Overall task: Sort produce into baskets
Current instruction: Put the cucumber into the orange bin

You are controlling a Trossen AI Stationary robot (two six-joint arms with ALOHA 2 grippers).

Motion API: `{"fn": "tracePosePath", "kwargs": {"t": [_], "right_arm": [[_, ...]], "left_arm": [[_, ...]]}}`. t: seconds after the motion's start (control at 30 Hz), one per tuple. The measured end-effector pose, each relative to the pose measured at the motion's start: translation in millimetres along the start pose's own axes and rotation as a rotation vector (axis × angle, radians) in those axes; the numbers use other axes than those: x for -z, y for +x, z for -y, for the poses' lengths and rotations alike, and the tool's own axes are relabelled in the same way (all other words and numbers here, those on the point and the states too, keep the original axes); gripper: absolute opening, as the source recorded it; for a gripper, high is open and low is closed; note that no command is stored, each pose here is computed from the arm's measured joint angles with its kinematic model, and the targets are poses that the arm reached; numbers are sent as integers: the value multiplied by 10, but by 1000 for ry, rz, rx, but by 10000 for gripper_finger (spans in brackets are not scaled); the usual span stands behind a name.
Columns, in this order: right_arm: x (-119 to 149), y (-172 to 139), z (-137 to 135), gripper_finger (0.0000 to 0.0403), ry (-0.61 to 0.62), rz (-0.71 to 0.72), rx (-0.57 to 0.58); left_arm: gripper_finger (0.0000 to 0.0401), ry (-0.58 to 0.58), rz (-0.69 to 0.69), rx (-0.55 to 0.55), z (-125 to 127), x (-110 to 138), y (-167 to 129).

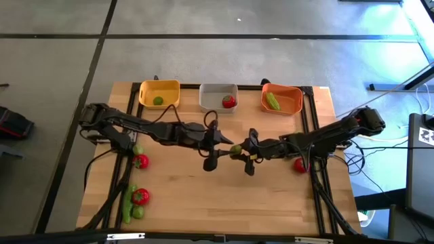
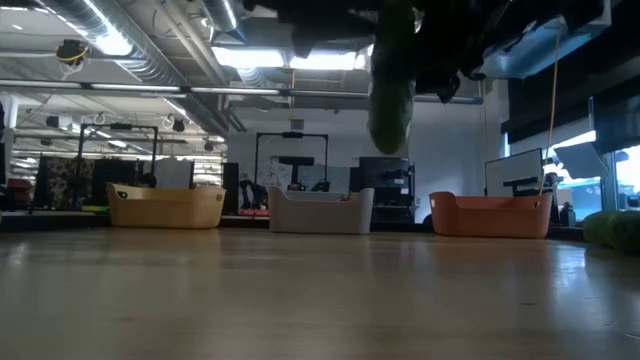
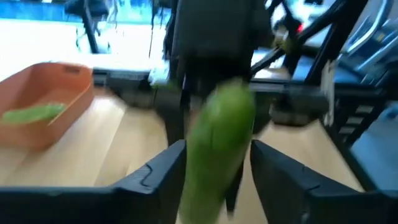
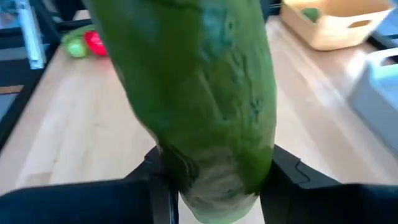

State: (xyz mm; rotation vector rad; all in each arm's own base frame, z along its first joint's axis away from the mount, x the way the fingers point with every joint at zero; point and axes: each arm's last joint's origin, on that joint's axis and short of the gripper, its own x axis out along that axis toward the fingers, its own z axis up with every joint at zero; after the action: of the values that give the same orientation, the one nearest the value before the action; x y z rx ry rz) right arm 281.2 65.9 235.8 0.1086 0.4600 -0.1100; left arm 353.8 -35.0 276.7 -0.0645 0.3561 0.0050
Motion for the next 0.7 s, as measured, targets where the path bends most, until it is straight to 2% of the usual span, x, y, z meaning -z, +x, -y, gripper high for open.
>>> {"fn": "tracePosePath", "kwargs": {"t": [0.07,0.2,0.33,0.47,0.7], "right_arm": [[-59,-72,18,128,-11,-24,37],[-144,-230,90,162,-52,-108,157],[-261,-374,281,160,-68,-191,287],[-312,-468,593,146,-57,-305,425],[-238,-592,1278,150,-23,-520,650]], "left_arm": [[195,7,-64,-8,-17,20,-76],[213,-6,-236,-28,-41,139,-191],[216,-30,-378,-46,-16,299,-186],[216,-33,-423,-51,71,407,-110],[216,1,-416,-34,155,527,75]]}}
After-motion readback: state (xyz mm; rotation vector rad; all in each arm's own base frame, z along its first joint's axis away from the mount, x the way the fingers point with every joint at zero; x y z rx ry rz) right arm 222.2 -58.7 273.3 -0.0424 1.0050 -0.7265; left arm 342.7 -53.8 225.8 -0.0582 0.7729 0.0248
